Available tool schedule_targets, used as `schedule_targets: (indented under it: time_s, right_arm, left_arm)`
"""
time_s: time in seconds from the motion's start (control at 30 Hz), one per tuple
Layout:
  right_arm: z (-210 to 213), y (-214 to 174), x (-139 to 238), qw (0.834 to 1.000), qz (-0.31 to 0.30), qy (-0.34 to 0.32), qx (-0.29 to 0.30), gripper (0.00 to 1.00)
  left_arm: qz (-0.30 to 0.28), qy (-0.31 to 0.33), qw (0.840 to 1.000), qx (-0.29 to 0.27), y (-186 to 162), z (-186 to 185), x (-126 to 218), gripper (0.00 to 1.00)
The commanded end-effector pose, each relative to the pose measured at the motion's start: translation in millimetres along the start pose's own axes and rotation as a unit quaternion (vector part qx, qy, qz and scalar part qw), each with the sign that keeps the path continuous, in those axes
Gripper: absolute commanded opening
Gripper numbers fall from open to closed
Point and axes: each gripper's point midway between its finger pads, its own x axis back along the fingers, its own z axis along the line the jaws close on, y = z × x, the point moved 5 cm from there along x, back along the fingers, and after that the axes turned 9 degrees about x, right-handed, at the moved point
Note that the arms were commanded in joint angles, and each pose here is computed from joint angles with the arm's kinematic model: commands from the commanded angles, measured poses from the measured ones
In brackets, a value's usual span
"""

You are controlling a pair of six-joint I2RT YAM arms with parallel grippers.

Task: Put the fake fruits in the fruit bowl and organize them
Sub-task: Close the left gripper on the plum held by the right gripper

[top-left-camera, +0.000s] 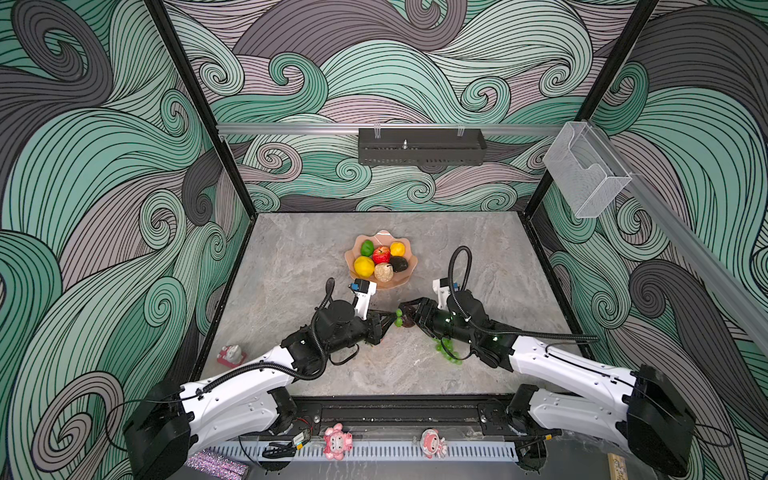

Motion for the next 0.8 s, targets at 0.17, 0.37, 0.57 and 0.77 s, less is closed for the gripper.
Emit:
schedule_targets:
  time_s: [0.17,0.37,0.57,0.77]
  right_arm:
    - [6.6,3.5,1.5,1.000,-0.014,0.010,0.006,0.58]
    - [7.3,4.4,1.8,1.000,-0.017,0.011,0.007,0.58]
    - [5.4,6.1,3.3,1.000,-0.026,0.007,0.005,0.57]
    - [5.2,6.7,2.5,1.000,-0.029,0.007,0.004,0.57]
  left_arm:
    - [-0.008,-0.014,1.000,-0.004,7.6,-11.3,-0.9,0.29]
    - [-0.005,-0.015,1.000,-0.001,5.7,-10.4,-0.7,0.26]
    - [0.001,-0.019,1.000,0.004,1.9,-9.5,-2.5,0.29]
    - [0.004,-0.022,1.000,0.005,0.3,-9.7,-3.1,0.28]
